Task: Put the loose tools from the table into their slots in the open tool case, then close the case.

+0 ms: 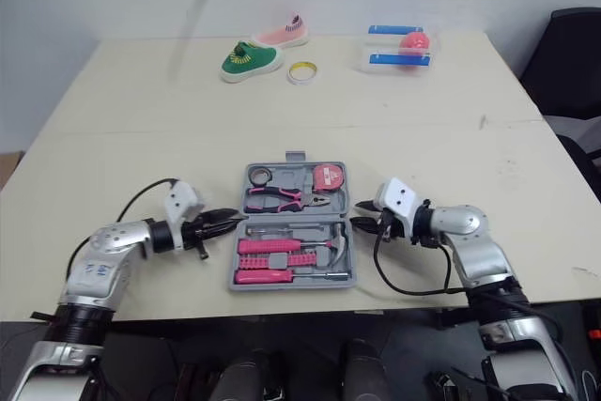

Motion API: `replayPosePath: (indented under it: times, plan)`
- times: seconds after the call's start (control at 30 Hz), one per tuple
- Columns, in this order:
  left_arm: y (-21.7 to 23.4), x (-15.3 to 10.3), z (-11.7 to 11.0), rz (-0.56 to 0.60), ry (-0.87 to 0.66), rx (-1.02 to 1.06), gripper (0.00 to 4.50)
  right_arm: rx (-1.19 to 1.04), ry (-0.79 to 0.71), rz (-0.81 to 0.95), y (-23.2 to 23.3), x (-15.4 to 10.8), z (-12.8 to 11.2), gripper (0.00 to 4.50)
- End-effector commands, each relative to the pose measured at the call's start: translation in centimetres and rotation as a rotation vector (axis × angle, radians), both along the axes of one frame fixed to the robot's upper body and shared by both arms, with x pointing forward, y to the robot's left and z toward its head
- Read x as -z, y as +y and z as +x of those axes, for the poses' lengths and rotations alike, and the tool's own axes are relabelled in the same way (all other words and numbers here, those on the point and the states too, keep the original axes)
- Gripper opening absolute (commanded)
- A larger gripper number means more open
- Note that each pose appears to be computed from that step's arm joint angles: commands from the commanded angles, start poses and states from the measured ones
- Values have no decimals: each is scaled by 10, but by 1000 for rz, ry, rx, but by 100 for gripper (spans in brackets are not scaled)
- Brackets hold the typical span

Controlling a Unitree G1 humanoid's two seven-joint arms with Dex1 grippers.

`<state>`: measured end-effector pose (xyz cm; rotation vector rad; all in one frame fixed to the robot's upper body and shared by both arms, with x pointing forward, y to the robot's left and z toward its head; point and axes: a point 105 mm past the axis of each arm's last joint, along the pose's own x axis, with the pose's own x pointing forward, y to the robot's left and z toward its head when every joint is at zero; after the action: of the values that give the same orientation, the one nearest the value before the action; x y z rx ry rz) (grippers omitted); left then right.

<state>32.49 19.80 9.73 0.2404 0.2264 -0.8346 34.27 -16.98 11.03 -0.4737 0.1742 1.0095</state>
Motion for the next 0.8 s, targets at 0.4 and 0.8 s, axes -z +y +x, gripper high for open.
replayPosePath:
  times: [0.4, 0.8]
  plan:
    - [-8, -74, 5, -51, 241, -307, 446, 444, 599, 171, 4, -72, 4, 450]
    - [-33, -53, 31, -31, 361, -398, 446, 606, 609, 96, 34, -65, 36, 450]
